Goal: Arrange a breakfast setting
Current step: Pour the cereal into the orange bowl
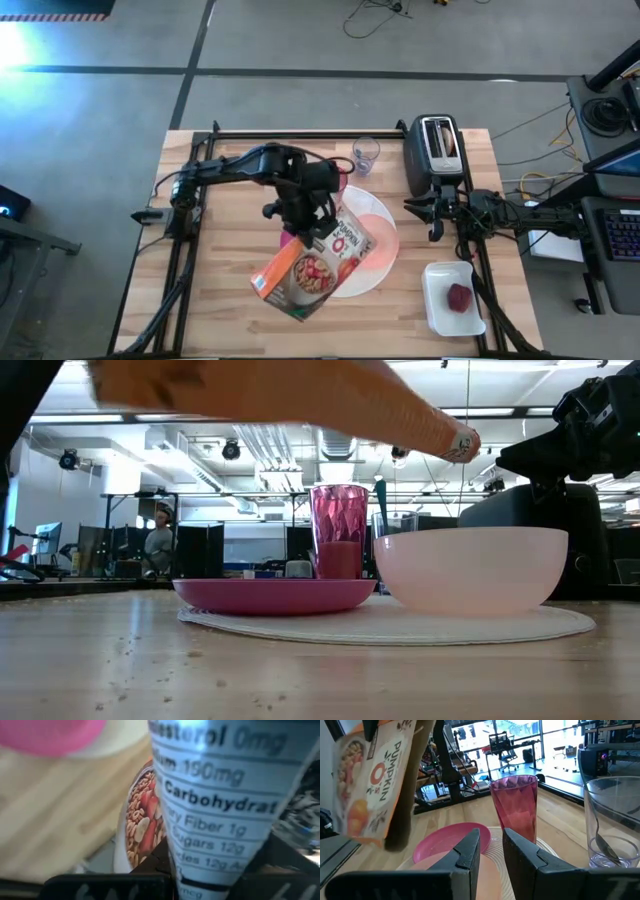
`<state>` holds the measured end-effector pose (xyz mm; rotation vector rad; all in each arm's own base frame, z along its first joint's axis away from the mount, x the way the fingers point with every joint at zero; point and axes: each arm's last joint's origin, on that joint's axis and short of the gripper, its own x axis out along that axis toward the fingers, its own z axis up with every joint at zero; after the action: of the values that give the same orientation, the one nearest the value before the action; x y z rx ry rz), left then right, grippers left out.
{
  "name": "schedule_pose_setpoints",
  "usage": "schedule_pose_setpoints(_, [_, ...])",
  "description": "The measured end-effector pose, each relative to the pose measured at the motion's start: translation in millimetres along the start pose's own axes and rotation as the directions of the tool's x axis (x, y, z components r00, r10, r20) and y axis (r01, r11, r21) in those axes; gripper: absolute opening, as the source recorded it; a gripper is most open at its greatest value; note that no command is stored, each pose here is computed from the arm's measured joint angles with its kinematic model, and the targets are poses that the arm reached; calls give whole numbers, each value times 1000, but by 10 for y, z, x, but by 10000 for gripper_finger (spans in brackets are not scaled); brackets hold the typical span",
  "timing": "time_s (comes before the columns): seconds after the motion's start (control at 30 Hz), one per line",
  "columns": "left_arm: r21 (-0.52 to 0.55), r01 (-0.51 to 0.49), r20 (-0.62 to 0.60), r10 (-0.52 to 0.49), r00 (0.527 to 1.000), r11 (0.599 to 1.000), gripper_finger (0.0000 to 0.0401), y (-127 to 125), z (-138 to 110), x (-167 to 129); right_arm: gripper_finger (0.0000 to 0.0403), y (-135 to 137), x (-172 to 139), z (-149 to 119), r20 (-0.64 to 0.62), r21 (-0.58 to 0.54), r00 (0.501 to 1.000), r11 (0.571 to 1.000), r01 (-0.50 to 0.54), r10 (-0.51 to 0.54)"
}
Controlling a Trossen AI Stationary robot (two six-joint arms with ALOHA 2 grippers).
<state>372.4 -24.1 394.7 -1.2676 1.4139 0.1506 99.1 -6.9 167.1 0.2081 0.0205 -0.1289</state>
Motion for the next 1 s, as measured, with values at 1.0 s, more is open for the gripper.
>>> schedule_pose_setpoints(1.0, [-467,150,-143,-242,959,871,0,58,626,-41,73,0,0,0,0,0,1000,1000,0,0])
